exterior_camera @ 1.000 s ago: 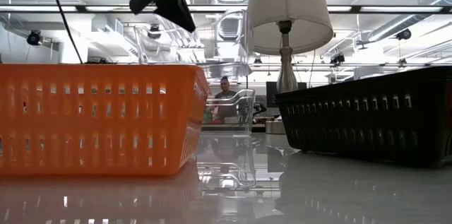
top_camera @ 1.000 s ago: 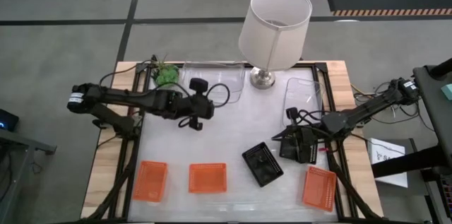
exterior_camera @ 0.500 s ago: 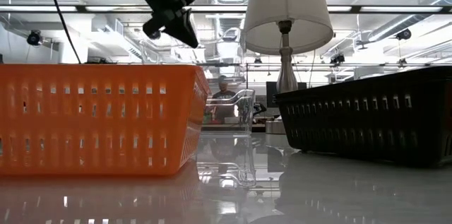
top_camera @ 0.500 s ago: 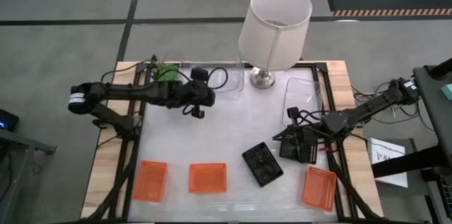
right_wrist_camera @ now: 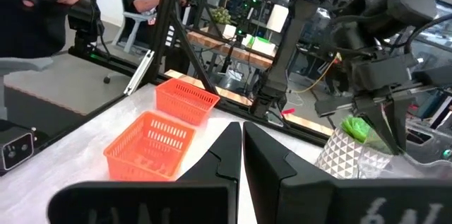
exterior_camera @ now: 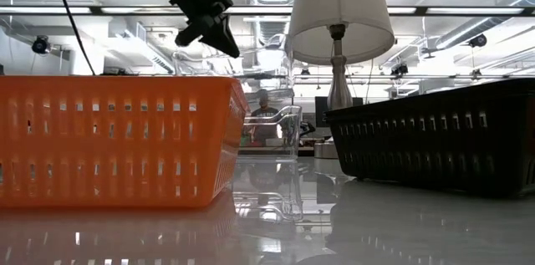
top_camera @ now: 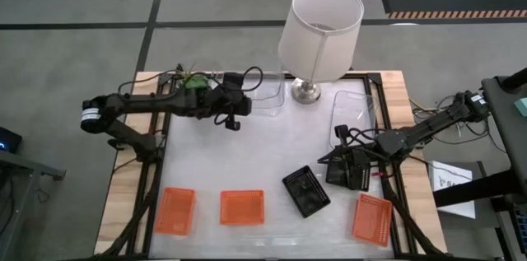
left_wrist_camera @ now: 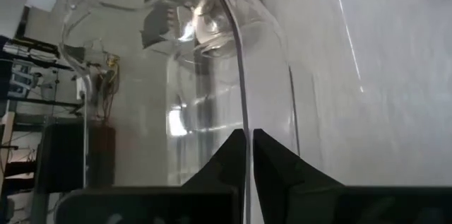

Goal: Stack baskets by color
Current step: Stack the bottom left transparent bin on the top transparent bin

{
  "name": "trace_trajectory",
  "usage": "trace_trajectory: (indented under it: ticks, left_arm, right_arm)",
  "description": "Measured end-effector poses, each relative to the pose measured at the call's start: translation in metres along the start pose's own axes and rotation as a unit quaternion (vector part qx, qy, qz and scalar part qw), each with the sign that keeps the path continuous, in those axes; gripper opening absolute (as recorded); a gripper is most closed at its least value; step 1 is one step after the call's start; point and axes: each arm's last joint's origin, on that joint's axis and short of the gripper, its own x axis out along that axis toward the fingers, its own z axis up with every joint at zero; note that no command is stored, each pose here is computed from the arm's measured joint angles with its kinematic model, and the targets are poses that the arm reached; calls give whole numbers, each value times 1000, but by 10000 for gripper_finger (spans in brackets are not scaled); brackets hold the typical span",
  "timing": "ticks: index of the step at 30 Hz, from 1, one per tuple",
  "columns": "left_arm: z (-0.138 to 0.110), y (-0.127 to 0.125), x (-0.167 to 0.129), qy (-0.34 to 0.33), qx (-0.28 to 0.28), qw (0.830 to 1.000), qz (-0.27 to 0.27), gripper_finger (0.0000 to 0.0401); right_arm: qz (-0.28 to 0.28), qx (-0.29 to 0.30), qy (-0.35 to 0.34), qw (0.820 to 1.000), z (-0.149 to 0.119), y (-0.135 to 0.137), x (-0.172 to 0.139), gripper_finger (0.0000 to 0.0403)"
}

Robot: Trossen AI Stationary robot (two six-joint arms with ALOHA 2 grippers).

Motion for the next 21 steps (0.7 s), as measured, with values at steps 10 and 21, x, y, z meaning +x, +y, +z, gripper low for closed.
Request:
trace_trajectory:
  ticks: [10,21]
  left_arm:
    - [1,-2,10,-1,15,1000,-6,0]
    - [-1,-4,17,12,18,1000,-11,0]
  right_arm:
    - [0,12,0,1000,0,0,0,9]
    - [0,13,0,1000,0,0,0,9]
